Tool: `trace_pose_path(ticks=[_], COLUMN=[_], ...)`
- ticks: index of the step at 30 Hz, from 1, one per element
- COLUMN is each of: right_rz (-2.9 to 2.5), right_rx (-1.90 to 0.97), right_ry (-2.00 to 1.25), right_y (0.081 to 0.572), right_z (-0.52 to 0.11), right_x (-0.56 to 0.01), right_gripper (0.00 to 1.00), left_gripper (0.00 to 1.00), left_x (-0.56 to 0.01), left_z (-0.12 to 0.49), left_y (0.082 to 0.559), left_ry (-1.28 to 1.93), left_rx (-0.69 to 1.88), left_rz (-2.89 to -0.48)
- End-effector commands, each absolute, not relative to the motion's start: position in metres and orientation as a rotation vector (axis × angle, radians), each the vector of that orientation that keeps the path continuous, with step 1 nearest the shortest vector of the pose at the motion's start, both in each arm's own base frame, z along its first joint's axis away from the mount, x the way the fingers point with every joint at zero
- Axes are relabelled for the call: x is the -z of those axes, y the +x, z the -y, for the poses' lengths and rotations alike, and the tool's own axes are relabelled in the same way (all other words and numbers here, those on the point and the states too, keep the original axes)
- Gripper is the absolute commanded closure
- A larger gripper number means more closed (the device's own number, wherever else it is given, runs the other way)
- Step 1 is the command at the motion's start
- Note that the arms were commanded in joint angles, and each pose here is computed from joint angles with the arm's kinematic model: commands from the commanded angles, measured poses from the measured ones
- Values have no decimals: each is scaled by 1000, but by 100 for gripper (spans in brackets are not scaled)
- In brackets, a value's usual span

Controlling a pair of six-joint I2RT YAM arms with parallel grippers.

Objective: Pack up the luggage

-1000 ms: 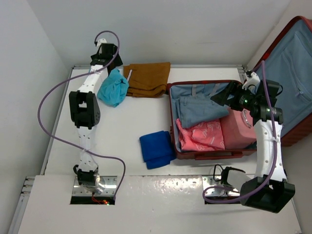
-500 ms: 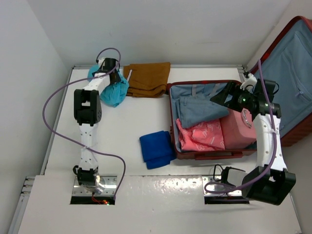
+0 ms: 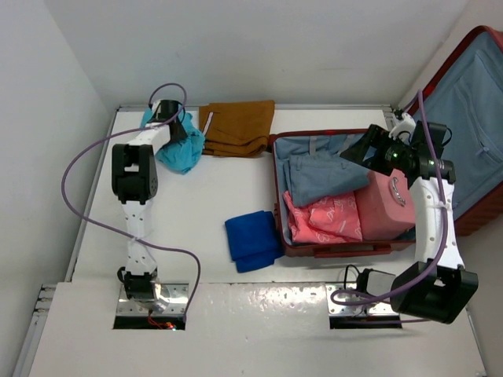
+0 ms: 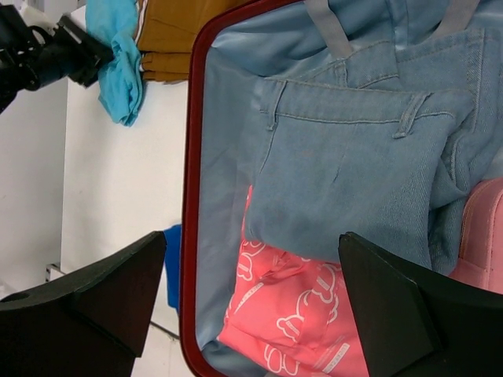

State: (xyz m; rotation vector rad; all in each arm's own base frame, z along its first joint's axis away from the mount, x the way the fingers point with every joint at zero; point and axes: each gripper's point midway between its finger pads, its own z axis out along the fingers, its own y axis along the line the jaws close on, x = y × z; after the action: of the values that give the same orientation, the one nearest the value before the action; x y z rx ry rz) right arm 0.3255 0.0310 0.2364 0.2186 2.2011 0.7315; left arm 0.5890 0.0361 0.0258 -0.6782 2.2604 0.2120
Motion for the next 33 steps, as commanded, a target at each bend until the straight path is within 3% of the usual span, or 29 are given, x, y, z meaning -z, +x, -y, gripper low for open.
trace_pose_path(ticks=[1,3,5,10,11,14,15,19,25,26,27,33], right_rz=[-2152,-2154,-2146,-2132,-2128,-2091,-2078,-1954,-1686,-1644,-1609,-1508], right_rx=[-712,-717,-717,-696,-688,-653,-636,-550,-377,-312,-283,-187], right_ry=[195,198,193,155,146,135,154,325,572,621,652,663], right_y=[334,334,334,325,323,313,311,301,276,270,264,245], right_z=[-30,-31,-31,-32,-33,-30,-25,6,60,72,78,82], right_x=[-256,-256,-259,-266,-267,-279,-282,-295,-334,-339,-344,-363], right_gripper=[10,10,10,11,11,11,11,11,16,16,16,16], left_gripper=[68,94,100,100,100,100,100,100,100,100,100,100], left_x=[6,-1,-11,-96,-149,-262,-286,-368,-411,-397,-421,-412], left_z=[-36,-34,-31,3,15,92,91,196,349,374,403,501], left_y=[546,545,544,555,560,557,556,536,503,502,486,455], left_ry=[-662,-642,-603,-474,-389,-78,-52,156,400,439,462,522], left_rx=[-161,-146,-117,242,289,366,357,477,766,822,895,1139], left_rz=[-2460,-2461,-2461,-2301,-2169,-1920,-1861,-1671,-1434,-1435,-1350,-1218])
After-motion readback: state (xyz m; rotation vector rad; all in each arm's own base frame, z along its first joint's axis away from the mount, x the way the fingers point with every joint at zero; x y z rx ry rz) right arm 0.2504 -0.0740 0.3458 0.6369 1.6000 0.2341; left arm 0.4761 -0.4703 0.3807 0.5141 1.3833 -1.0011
